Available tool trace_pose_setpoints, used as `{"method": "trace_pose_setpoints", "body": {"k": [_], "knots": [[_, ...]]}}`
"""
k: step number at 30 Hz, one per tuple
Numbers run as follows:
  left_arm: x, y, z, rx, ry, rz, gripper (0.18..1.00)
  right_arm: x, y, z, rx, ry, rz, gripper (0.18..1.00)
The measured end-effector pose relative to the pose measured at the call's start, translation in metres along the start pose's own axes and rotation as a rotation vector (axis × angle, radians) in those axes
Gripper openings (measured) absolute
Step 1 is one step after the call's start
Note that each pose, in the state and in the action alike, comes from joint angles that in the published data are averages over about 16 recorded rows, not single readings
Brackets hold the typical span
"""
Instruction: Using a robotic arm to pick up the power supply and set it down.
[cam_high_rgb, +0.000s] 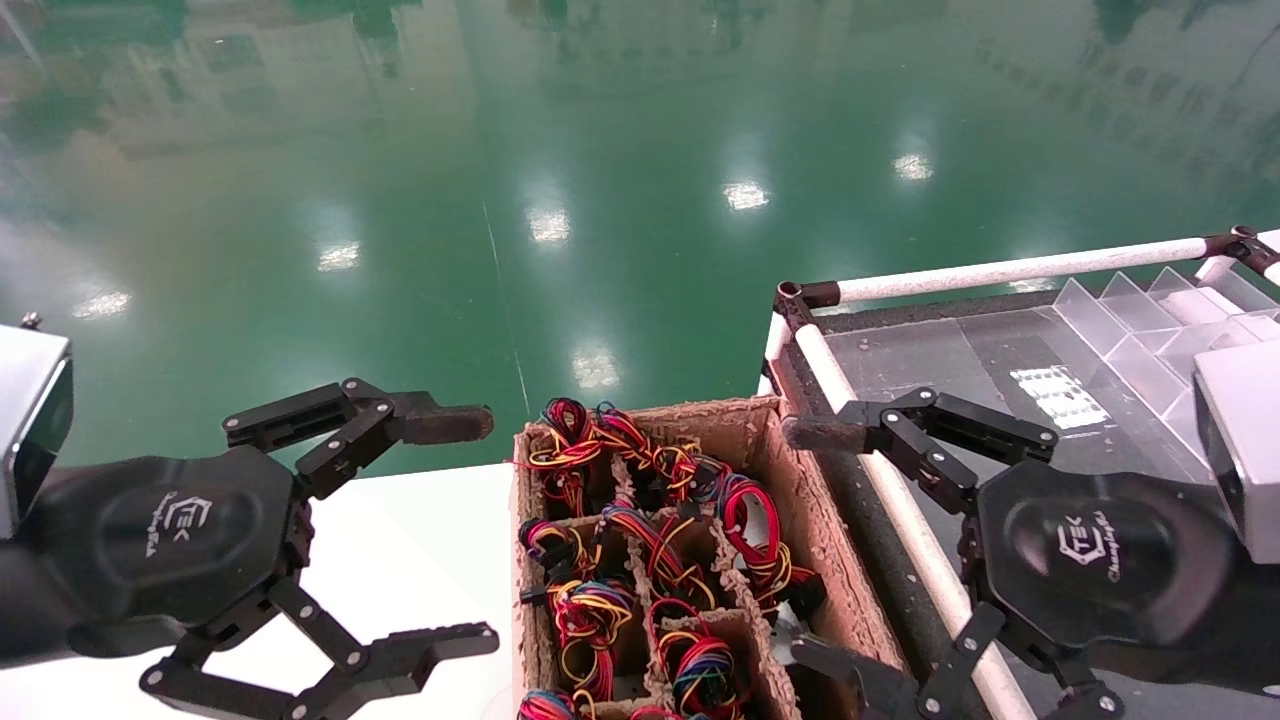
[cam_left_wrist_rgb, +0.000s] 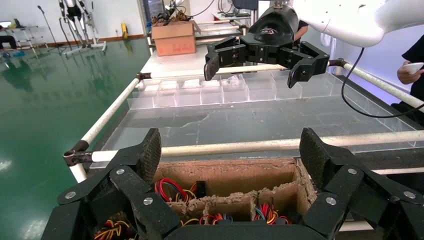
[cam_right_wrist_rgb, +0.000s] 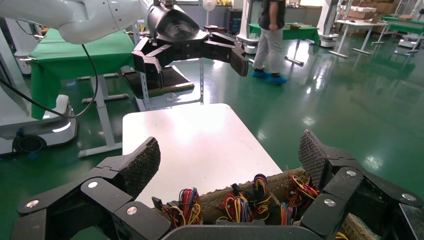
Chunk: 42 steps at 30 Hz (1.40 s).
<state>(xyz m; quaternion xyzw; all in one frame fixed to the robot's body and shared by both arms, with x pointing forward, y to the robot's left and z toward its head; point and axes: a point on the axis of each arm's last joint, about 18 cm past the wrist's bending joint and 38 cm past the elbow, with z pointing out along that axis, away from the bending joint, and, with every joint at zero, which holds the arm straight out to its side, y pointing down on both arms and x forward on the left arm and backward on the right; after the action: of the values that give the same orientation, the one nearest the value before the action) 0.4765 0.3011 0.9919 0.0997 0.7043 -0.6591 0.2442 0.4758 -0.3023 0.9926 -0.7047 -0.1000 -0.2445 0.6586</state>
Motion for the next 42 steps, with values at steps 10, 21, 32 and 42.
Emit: {"method": "trace_pose_setpoints", "body": {"k": [10, 21, 32, 42], "knots": [[0.0000, 0.0000, 0.0000, 0.000, 0.000, 0.000, 1.001, 0.0000, 0.0000, 0.0000, 0.000, 0.000, 0.000, 1.001], [0.0000, 0.0000, 0.0000, 0.000, 0.000, 0.000, 0.976, 0.0000, 0.0000, 0.0000, 0.000, 0.000, 0.000, 1.001], [0.0000, 0.0000, 0.0000, 0.000, 0.000, 0.000, 0.861, 0.0000, 0.0000, 0.0000, 0.000, 0.000, 0.000, 1.001], [0.0000, 0.0000, 0.0000, 0.000, 0.000, 0.000, 0.656, 0.0000, 0.0000, 0.0000, 0.000, 0.000, 0.000, 1.001]]}}
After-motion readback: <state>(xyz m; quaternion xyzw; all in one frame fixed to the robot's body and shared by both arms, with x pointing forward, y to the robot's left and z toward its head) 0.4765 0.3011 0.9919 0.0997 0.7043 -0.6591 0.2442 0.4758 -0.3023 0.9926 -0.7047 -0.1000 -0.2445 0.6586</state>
